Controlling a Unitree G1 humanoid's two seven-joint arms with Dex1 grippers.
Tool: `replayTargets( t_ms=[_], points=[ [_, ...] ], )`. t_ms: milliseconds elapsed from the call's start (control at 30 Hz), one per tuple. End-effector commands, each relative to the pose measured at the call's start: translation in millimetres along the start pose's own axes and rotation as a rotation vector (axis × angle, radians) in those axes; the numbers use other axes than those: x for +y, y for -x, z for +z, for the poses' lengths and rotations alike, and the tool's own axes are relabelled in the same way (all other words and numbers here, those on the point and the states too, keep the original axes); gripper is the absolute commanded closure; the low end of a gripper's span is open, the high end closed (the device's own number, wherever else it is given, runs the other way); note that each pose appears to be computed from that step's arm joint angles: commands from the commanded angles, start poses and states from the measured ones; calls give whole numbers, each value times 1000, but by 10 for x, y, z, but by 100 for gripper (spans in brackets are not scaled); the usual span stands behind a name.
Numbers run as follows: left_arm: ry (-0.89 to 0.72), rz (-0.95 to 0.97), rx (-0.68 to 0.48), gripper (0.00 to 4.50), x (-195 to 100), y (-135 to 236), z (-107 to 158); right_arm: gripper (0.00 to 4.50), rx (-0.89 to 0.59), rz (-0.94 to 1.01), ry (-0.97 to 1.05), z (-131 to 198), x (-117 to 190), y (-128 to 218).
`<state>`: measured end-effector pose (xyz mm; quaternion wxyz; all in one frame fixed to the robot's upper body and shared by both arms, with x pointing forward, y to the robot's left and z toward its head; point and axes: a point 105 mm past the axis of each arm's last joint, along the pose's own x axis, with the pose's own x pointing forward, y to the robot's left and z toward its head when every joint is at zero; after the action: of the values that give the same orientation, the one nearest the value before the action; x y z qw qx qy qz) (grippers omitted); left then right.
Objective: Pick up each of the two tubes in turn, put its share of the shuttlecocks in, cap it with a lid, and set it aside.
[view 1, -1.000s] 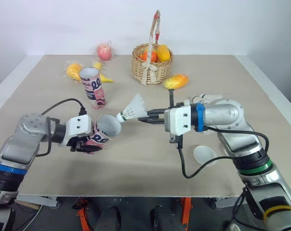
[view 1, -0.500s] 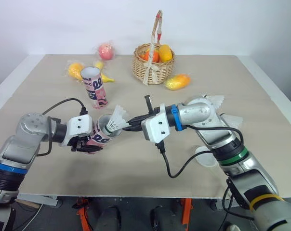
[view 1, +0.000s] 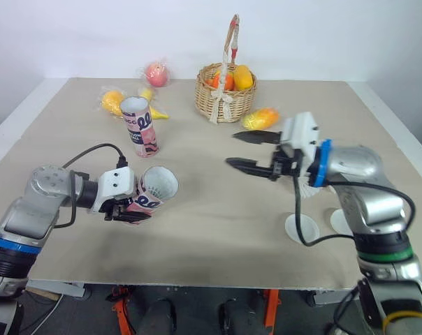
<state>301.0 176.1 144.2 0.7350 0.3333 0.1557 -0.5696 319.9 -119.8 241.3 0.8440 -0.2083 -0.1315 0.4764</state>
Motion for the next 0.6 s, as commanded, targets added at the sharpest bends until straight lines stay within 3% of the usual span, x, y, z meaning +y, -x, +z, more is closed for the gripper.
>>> replayTargets(
  t_ms=[33, 233, 600],
  points=[
    [42, -91, 1, 163, -173, -135, -93, 174, 50, -345, -54, -113, -244, 408],
    [22, -127, -5, 163, -146, -213, -73, 174, 219, -722, -149, -565, -290, 1100],
    [10, -140, -10, 163, -110, -245, -72, 174, 379, -715, -242, -1058, 147, 1285]
  ],
)
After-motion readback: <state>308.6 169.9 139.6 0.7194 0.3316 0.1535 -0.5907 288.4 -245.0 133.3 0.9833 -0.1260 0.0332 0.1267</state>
